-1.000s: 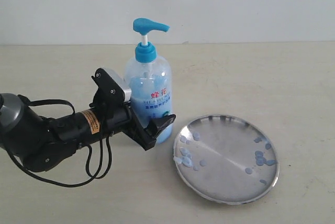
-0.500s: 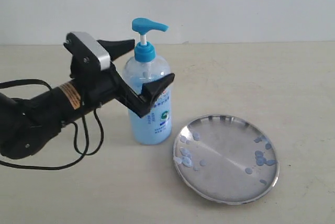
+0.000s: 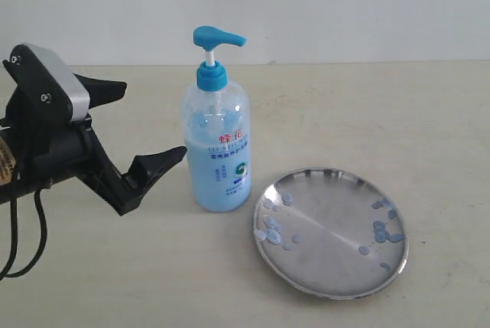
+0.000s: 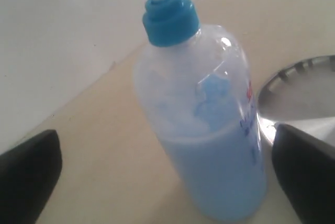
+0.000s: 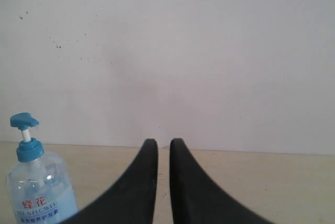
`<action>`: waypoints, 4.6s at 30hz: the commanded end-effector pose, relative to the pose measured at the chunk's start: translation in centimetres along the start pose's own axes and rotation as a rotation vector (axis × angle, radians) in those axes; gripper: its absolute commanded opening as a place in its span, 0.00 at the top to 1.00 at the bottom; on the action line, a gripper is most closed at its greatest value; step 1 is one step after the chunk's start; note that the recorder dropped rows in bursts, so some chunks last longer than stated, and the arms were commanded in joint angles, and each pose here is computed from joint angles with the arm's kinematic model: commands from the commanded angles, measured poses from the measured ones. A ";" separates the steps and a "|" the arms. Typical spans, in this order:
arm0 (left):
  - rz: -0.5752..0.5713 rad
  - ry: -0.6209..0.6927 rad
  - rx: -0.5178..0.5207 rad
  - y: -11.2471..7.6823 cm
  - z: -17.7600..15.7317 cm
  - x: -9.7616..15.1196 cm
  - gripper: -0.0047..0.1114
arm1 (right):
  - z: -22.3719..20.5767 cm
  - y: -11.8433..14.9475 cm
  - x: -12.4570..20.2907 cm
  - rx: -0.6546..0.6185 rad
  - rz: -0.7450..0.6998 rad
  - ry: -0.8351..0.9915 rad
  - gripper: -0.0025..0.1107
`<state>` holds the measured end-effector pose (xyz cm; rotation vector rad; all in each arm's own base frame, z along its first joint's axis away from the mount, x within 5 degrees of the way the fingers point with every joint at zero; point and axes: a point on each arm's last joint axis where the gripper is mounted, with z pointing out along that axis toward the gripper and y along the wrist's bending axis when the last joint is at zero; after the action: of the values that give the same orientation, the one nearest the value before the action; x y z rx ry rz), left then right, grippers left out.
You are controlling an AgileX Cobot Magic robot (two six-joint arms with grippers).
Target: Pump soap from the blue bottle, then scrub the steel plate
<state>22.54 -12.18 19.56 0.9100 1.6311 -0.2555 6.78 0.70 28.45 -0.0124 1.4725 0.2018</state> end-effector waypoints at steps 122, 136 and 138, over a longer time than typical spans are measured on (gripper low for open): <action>-0.519 0.189 -0.490 -2.3 -15.7 6.3 0.92 | 17.9 3.9 16.9 -0.343 0.091 1.138 0.98; -0.518 0.186 -0.492 -2.3 -15.7 6.3 0.92 | 16.3 3.5 18.5 -0.313 0.100 1.214 0.98; -0.515 0.174 -0.497 -2.2 -15.7 6.2 0.92 | 16.9 1.7 18.6 -0.116 0.009 1.170 0.98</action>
<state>9.43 -1.49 17.58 0.1356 1.9794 -0.1140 24.10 8.73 12.21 -0.3853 2.6297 0.5606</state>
